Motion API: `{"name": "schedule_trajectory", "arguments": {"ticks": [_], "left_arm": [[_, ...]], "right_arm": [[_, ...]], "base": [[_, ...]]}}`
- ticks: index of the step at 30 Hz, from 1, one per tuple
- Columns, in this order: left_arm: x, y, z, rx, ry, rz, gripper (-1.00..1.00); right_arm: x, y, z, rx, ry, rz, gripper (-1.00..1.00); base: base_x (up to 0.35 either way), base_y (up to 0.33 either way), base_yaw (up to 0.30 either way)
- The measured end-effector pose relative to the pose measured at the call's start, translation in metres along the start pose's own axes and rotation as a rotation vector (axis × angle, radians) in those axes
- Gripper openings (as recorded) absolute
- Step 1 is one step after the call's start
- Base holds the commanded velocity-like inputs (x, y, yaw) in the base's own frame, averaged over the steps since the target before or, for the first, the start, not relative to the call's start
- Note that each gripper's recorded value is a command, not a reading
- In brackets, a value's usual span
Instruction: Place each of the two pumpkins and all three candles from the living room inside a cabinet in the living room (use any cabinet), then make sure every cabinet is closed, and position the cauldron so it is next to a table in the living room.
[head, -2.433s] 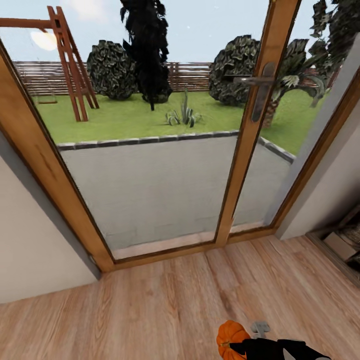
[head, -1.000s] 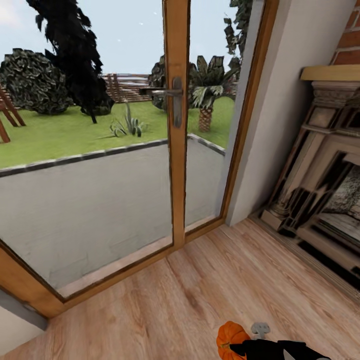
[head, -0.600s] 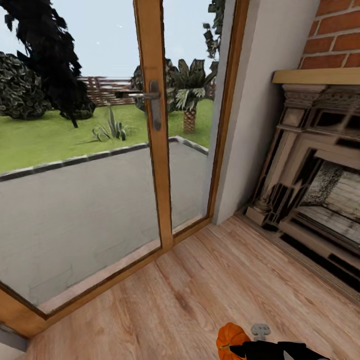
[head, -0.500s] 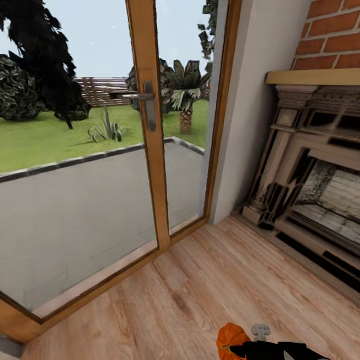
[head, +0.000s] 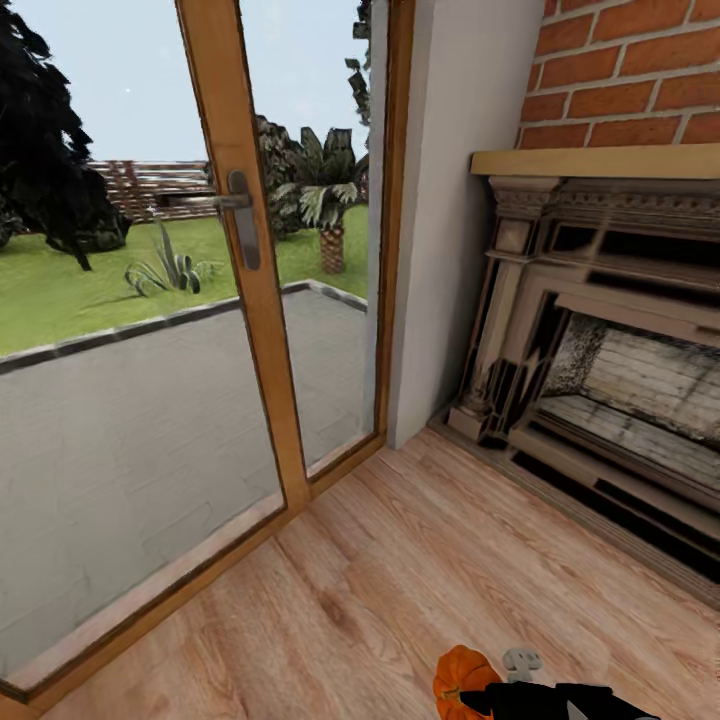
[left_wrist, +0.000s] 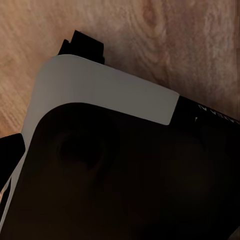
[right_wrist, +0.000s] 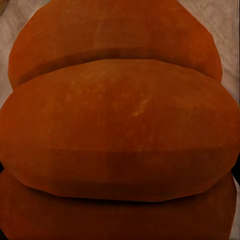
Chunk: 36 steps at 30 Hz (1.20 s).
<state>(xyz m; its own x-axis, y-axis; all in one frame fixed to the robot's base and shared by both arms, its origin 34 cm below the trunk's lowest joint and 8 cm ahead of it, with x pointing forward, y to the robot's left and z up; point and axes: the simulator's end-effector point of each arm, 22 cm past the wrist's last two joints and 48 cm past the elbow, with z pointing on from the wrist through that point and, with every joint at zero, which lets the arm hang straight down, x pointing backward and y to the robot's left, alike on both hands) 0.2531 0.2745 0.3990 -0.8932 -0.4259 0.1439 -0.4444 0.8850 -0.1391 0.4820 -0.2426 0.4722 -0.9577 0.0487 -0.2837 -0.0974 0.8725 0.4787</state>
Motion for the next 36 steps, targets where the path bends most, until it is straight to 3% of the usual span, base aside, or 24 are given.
{"name": "schedule_trajectory", "arguments": {"ticks": [8,15,36], "left_arm": [[-0.003,-0.002,-0.001,0.004,-0.008,0.002,1.0],[-0.005,-0.003,-0.002,0.006,-0.014,0.003,1.0],[-0.012,-0.007,-0.005,0.016,-0.033,0.007,1.0]], "right_arm": [[-0.003,-0.001,-0.002,0.01,-0.005,-0.006,-1.0],[-0.006,-0.017,-0.003,0.089,-0.012,-0.008,-1.0],[-0.015,-0.015,-0.008,0.091,-0.032,-0.018,-1.0]], "base": [[0.0,0.0,-0.256],[0.0,0.0,-0.256],[0.0,0.0,-0.247]]}}
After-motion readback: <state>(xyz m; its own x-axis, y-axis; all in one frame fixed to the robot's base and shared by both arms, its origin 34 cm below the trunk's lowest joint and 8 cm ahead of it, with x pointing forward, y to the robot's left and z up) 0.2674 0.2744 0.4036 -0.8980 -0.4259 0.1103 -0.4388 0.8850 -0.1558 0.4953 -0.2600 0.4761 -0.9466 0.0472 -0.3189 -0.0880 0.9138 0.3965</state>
